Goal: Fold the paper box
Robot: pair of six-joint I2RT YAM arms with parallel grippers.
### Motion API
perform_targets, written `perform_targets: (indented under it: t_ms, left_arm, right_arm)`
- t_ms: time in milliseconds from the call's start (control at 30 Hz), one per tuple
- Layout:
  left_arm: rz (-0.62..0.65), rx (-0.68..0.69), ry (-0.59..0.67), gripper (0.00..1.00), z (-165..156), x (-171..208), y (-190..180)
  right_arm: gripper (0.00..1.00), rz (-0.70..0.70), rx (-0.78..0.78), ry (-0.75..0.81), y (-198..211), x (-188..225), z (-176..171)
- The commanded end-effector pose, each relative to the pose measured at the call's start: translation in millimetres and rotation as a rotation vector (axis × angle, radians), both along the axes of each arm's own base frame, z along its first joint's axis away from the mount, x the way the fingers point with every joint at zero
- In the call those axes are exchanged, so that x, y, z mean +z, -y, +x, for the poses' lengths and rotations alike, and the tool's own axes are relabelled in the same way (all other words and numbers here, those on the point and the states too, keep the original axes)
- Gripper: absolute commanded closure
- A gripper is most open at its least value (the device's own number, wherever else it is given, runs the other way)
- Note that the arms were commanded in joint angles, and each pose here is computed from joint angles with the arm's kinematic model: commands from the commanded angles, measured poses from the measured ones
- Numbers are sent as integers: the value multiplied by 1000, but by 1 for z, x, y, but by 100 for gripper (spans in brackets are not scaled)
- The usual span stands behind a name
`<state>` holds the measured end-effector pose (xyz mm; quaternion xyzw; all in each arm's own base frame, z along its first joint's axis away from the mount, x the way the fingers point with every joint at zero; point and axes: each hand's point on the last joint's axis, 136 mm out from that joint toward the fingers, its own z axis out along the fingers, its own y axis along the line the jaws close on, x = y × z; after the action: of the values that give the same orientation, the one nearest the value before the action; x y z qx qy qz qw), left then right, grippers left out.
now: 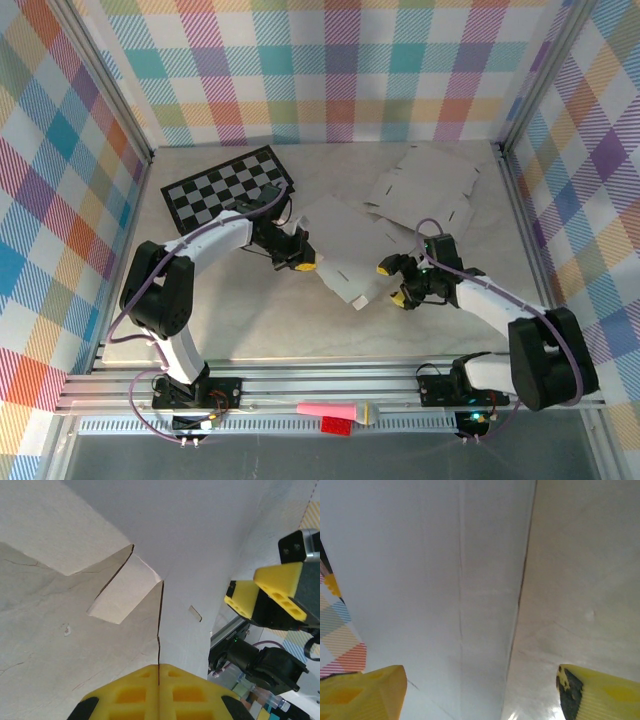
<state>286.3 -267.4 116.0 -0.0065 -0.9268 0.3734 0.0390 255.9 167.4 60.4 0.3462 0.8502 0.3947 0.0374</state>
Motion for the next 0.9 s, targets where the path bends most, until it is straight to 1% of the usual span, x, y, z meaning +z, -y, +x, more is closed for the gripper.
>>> perform_targets:
  t_ms: [0,333,667,867]
  left_arm:
    - [-44,12,21,100,2,19,0]
    - [-50,9,13,100,0,18,-2]
    - [-49,-1,13,100,-1,17,-3]
    - [-51,-7,15,100,-1,18,-3]
  right_arm:
    - [26,56,-40,69,-6,6,19]
    - [45,56,-69,124,-1,10,30]
    - [55,45,-99,143,7,30,25]
    - [65,32,-108,176,10,46,28]
